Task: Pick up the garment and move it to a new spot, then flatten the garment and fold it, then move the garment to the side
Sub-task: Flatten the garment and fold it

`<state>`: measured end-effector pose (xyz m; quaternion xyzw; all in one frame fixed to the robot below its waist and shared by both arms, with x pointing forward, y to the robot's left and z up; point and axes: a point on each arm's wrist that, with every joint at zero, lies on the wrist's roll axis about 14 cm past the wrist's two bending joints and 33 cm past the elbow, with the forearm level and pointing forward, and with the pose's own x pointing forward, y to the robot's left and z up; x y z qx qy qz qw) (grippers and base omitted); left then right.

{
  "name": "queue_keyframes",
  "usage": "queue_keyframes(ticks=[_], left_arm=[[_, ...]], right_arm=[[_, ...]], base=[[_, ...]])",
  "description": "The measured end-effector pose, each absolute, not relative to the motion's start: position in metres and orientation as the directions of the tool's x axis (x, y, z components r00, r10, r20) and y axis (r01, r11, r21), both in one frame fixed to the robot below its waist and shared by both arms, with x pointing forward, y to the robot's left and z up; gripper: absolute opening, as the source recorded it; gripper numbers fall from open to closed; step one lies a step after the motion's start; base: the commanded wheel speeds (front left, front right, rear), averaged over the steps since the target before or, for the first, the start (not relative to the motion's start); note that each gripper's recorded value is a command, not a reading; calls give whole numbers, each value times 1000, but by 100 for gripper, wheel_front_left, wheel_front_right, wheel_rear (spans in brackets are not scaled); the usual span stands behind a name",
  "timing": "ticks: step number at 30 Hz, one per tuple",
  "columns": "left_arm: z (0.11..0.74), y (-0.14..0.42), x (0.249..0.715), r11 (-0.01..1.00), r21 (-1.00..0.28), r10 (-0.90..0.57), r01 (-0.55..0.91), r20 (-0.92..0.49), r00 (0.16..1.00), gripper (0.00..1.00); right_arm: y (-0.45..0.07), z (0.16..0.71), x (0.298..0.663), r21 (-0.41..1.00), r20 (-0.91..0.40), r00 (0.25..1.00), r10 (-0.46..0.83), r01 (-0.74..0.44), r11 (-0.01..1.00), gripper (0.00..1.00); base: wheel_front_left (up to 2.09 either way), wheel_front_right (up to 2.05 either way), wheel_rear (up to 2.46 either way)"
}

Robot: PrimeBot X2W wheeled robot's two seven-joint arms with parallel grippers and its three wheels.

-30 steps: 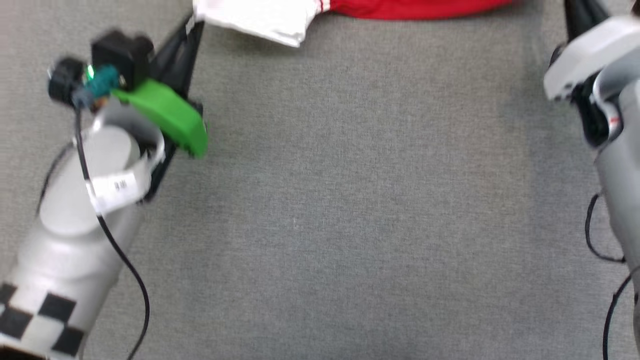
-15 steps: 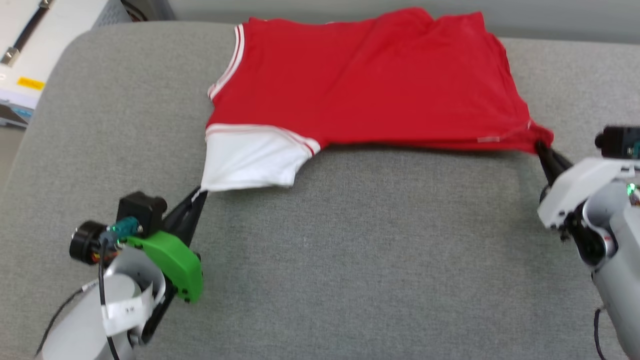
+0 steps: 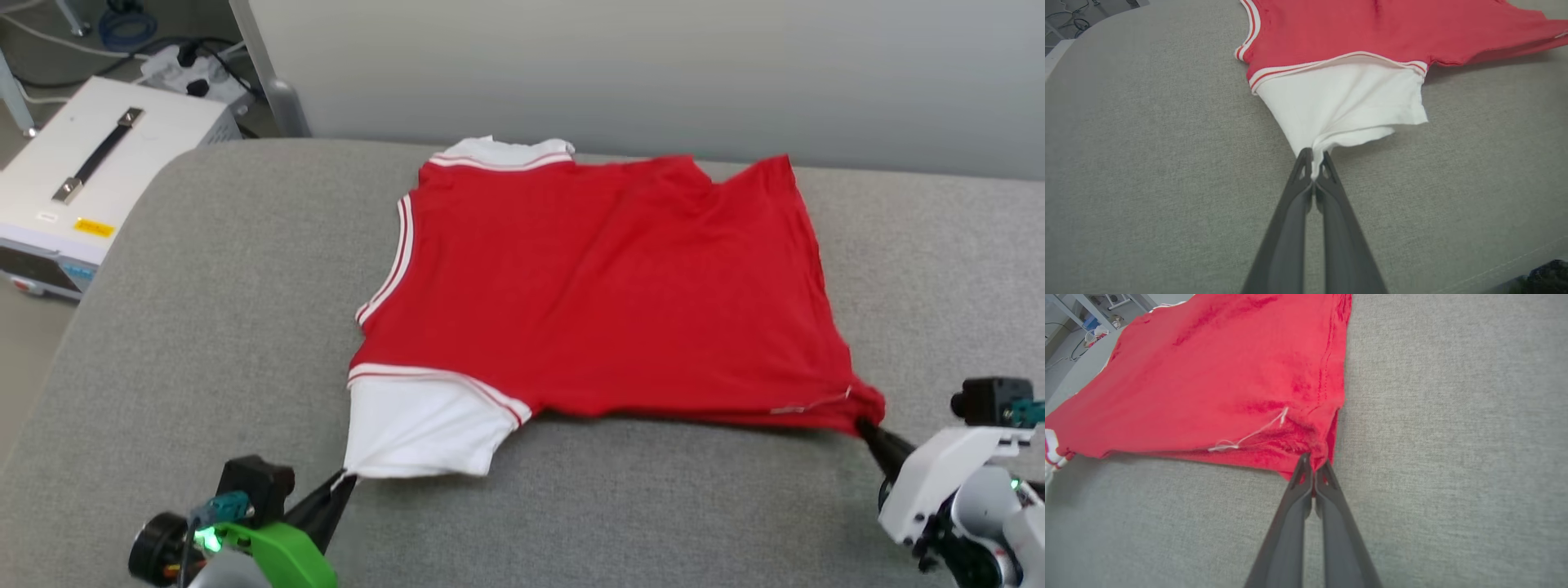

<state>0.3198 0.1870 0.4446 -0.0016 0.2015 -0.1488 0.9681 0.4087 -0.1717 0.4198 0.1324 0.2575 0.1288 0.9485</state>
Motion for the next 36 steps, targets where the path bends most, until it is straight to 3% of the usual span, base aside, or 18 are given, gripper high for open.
queue_keyframes(ticks=[12, 17, 28, 36], left_arm=[[420, 165, 242, 924, -191, -382, 333, -543, 748, 0], [422, 162, 236, 921, -211, -389, 327, -539, 747, 0], [476, 173, 315, 934, -111, -356, 339, -343, 869, 0], [486, 168, 376, 930, -90, -367, 357, -301, 880, 0]], right_arm=[[-182, 417, 329, 332, -508, 800, 320, -160, 929, 0], [-184, 412, 304, 342, -541, 781, 314, -137, 930, 0], [-186, 454, 337, 325, -444, 847, 291, -151, 934, 0], [-182, 457, 380, 285, -441, 852, 280, -163, 945, 0]], base=[[0, 0, 0], [0, 0, 0], [0, 0, 0], [0, 0, 0]])
